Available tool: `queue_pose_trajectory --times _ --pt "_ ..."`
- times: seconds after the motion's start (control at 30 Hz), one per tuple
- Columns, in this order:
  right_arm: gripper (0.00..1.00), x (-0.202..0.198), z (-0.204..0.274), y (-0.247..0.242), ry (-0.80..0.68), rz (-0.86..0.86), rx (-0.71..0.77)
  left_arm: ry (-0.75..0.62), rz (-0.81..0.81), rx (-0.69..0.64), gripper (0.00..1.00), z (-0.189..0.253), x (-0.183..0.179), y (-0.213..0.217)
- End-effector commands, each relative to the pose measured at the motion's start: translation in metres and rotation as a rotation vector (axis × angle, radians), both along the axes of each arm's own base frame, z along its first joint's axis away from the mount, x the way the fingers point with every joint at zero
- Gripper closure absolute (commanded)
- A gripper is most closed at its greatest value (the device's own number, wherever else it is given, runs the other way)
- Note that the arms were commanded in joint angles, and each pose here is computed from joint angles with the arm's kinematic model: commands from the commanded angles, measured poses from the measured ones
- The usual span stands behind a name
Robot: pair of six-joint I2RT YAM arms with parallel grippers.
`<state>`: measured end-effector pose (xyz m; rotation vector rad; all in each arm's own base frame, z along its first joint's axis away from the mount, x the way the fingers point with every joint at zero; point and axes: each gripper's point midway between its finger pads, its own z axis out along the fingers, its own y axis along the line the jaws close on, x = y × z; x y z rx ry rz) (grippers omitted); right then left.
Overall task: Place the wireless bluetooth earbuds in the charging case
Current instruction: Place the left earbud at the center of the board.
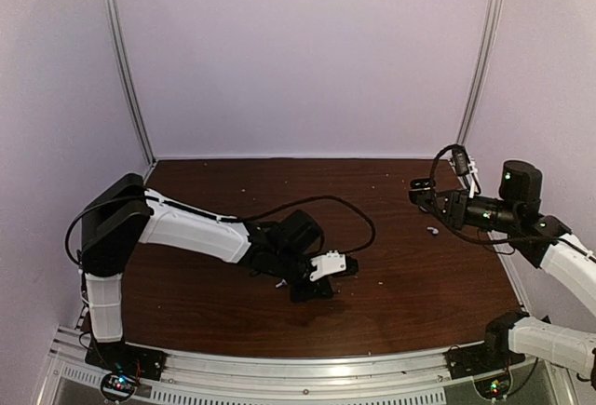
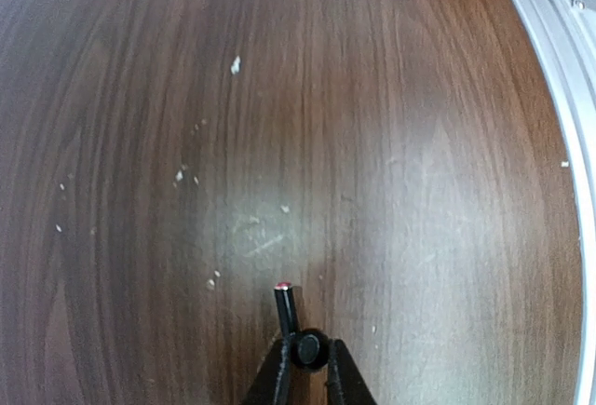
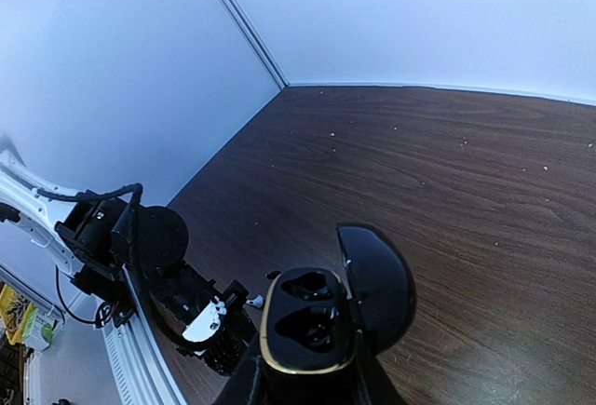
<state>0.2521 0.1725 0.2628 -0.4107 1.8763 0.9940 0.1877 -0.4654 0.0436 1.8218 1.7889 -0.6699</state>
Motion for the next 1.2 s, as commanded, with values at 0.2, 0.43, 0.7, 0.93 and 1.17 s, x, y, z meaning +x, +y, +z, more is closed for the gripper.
queue_pose_trajectory --times 0.2,0.43,0.7,0.93,1.17 --pt "1.00 -0.007 0.004 0.004 -0.025 0.044 0.027 -0.031 -0.006 0.028 0.87 -0.017 -0.001 0.014" --pt "1.00 -0.016 0.008 0.009 -0.054 0.094 0.057 -0.081 0.037 -0.065 0.69 -0.009 0.004 0.015" --pt "1.00 -0.023 0.017 0.012 -0.095 0.122 0.074 -0.101 0.078 -0.236 0.55 0.015 -0.001 0.020" --pt "1.00 -0.027 0.021 0.014 -0.102 0.140 0.087 -0.077 0.095 -0.430 0.53 0.024 -0.014 0.027" --pt "1.00 -0.028 0.023 0.015 -0.104 0.145 0.090 -0.012 0.111 -0.514 0.54 0.012 -0.020 0.025"
